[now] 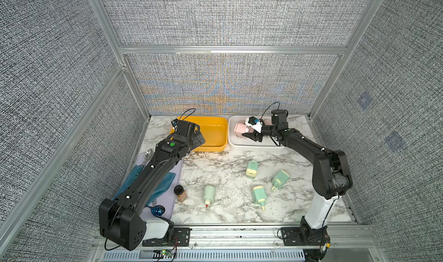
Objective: Place the pencil sharpeners by color into the storage box
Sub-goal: Pick up the pencil sharpener from the center of the board, then place the pencil sharpener in the storage box.
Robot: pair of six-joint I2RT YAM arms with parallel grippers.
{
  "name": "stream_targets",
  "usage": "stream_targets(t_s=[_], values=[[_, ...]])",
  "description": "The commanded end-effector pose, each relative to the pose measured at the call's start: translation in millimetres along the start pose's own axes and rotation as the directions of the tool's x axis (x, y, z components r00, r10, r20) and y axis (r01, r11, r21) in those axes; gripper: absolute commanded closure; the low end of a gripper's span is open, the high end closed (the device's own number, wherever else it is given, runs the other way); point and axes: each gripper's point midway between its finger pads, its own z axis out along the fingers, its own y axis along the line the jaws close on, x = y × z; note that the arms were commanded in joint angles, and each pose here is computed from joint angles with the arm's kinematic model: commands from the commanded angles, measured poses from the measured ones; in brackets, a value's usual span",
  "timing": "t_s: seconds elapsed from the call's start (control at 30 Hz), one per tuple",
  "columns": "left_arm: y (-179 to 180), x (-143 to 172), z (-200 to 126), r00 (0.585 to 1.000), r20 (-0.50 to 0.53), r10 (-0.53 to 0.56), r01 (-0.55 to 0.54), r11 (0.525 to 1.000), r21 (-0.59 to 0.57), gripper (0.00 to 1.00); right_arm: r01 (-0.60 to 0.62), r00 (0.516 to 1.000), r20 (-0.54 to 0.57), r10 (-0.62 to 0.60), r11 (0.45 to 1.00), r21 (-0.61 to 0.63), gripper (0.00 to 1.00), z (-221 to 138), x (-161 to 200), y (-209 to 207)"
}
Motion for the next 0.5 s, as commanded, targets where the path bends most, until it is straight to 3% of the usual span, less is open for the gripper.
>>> stream_targets(t_s=[0.0, 0.2, 0.47], values=[[-16.3, -2.5, 2.8, 0.998, -0.002, 0.059, -0.059, 0.996, 0.072, 0.0, 0.021, 0.999, -0.031, -0.023, 0.998, -0.051, 1.0, -7.2, 17.2, -0.6], [-35.6, 2.2, 5.1, 0.992, -0.043, 0.121, -0.113, 0.981, 0.157, 0.0, 0.006, 0.998, 0.068, 0.002, 0.994, -0.112, 1.0, -25.4, 26.1, -12.5], [-42.6, 2.8, 16.4, 0.99, -0.06, 0.124, -0.113, 0.98, 0.164, 0.0, 0.004, 0.998, -0.056, -0.016, 0.978, -0.206, 1.0, -16.1, 74.8, -7.9]])
